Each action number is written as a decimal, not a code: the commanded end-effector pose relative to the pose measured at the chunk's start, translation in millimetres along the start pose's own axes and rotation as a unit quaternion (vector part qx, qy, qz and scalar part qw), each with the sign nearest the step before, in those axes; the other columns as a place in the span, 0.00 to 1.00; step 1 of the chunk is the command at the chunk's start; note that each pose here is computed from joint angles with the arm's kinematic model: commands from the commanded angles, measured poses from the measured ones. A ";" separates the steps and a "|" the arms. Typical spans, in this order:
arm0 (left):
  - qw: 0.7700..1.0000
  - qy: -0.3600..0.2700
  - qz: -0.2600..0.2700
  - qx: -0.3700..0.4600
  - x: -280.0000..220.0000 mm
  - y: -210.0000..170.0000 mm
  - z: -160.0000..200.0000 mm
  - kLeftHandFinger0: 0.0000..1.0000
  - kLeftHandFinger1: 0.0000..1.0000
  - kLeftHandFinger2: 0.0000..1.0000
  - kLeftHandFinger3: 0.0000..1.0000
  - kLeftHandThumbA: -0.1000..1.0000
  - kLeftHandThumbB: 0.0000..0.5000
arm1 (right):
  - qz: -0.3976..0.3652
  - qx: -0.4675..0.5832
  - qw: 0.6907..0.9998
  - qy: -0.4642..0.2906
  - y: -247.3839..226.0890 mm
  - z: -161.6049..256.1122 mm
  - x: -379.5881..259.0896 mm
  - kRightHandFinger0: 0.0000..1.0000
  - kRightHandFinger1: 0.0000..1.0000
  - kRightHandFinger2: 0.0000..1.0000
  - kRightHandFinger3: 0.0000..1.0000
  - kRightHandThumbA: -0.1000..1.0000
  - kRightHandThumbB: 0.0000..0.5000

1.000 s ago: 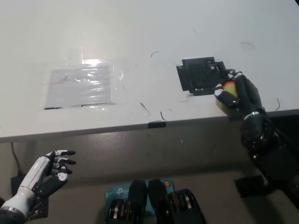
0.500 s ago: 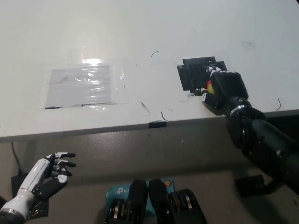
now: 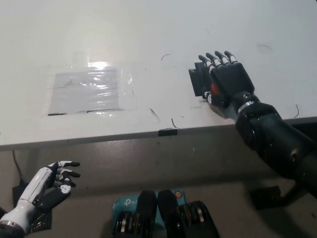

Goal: The robot uses right hand to squeeze a small tennis ball placed on the black area of the table

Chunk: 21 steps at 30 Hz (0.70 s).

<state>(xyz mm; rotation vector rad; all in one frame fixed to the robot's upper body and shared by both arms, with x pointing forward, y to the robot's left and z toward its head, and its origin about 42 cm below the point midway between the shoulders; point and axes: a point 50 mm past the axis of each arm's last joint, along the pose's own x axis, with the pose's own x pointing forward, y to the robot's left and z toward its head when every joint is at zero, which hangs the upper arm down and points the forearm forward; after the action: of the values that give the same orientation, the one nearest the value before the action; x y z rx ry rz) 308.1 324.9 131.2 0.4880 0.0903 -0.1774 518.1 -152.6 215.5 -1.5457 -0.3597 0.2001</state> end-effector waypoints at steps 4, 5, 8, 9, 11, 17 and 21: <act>1.000 -0.028 0.010 0.010 -1.2 14.7 8.5 0.45 0.51 0.61 0.71 0.14 0.17 | -0.006 -0.008 1.000 -0.012 -37.6 2.5 7.7 1.00 1.00 1.00 1.00 0.83 0.99; 0.999 -0.027 0.010 0.015 -1.3 14.7 8.2 0.45 0.51 0.61 0.71 0.16 0.17 | -0.006 -0.002 1.000 -0.013 -39.4 3.2 6.6 1.00 1.00 1.00 1.00 0.81 0.97; 0.999 -0.027 0.010 0.018 -0.6 14.4 8.1 0.45 0.50 0.60 0.71 0.19 0.18 | -0.003 0.014 1.000 -0.017 -45.6 4.4 4.0 1.00 1.00 1.00 1.00 0.76 0.91; 0.999 -0.027 0.010 0.018 -0.7 14.5 8.4 0.45 0.51 0.61 0.71 0.19 0.17 | -0.004 0.016 1.000 -0.017 -48.2 4.1 2.1 1.00 1.00 1.00 1.00 0.77 0.86; 0.999 -0.027 0.011 0.019 -2.6 14.3 7.4 0.45 0.51 0.61 0.71 0.19 0.17 | -0.014 0.029 0.999 -0.022 -56.3 3.6 -3.6 1.00 1.00 1.00 1.00 0.77 0.82; 1.000 -0.016 0.012 0.006 -9.3 15.8 1.6 0.47 0.53 0.62 0.72 0.17 0.17 | -0.091 0.141 0.985 -0.026 -97.5 -5.8 -46.3 1.00 1.00 1.00 1.00 0.43 0.53; 1.000 -0.012 0.013 0.018 -9.1 16.2 1.4 0.45 0.53 0.61 0.71 0.16 0.15 | -0.204 0.218 0.954 -0.022 -120.0 -23.7 -97.4 0.55 0.92 1.00 1.00 0.32 0.30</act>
<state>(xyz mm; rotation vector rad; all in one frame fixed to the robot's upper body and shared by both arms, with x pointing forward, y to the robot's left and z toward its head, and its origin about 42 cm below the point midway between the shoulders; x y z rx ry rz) 303.0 327.9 126.9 0.4848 0.1042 -0.1709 455.7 -171.7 278.7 -1.1898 -0.4865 0.1393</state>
